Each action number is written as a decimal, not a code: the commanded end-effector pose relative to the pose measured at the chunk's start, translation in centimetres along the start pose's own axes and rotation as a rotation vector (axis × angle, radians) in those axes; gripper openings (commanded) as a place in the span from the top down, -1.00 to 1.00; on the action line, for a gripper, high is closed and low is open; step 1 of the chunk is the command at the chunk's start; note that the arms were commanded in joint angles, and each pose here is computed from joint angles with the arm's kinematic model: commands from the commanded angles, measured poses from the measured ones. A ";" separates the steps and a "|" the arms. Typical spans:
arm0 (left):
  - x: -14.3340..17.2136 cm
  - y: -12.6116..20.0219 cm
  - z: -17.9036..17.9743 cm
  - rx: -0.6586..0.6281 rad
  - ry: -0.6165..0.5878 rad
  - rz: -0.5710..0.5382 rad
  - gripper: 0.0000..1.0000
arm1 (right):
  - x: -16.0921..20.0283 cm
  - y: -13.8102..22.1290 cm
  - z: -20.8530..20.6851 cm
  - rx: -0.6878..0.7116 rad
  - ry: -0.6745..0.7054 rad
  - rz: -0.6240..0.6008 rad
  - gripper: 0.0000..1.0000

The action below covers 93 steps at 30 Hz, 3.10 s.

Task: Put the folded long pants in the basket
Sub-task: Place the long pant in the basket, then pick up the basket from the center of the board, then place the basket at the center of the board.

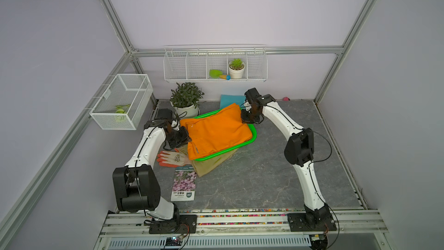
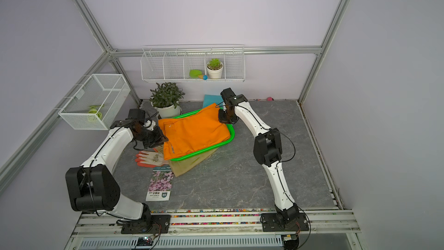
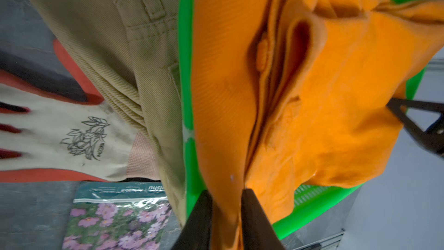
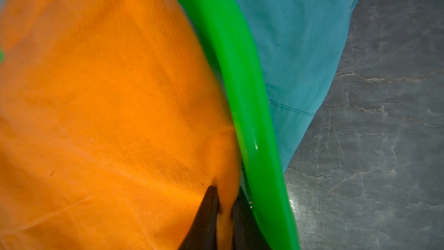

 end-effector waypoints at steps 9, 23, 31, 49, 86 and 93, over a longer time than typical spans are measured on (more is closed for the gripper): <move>-0.1 5.5 -1.8 0.037 -0.092 -0.161 -0.32 | -2.2 5.0 -2.4 0.065 0.144 -0.158 -0.26; -0.1 2.2 0.6 -0.040 -0.043 -0.116 -0.39 | -0.8 -2.0 -1.0 -0.029 0.150 -0.021 0.16; -0.9 -0.3 1.9 -0.096 0.001 -0.087 -0.33 | -0.3 -1.8 -0.7 -0.023 0.164 -0.005 0.49; -0.9 -1.0 0.4 0.016 -0.012 -0.056 1.00 | -0.8 1.1 0.3 -0.080 0.127 -0.045 1.00; 19.4 -8.8 -16.1 0.211 -0.462 0.176 -0.25 | 22.7 15.5 -23.6 0.462 -0.605 -0.041 -0.03; 14.4 -1.1 -15.4 0.242 -0.431 0.060 -0.35 | 20.6 20.6 -20.7 0.421 -0.602 -0.213 -0.18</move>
Point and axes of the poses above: each gripper's point midway between its finger pads, its own y axis back along the fingers, its own z axis along the line the jaws close on, x = y × z, the point moved 3 cm from there along y, back along the fingers, and after that the axes turned 9 degrees about y, right-handed, at the moved point
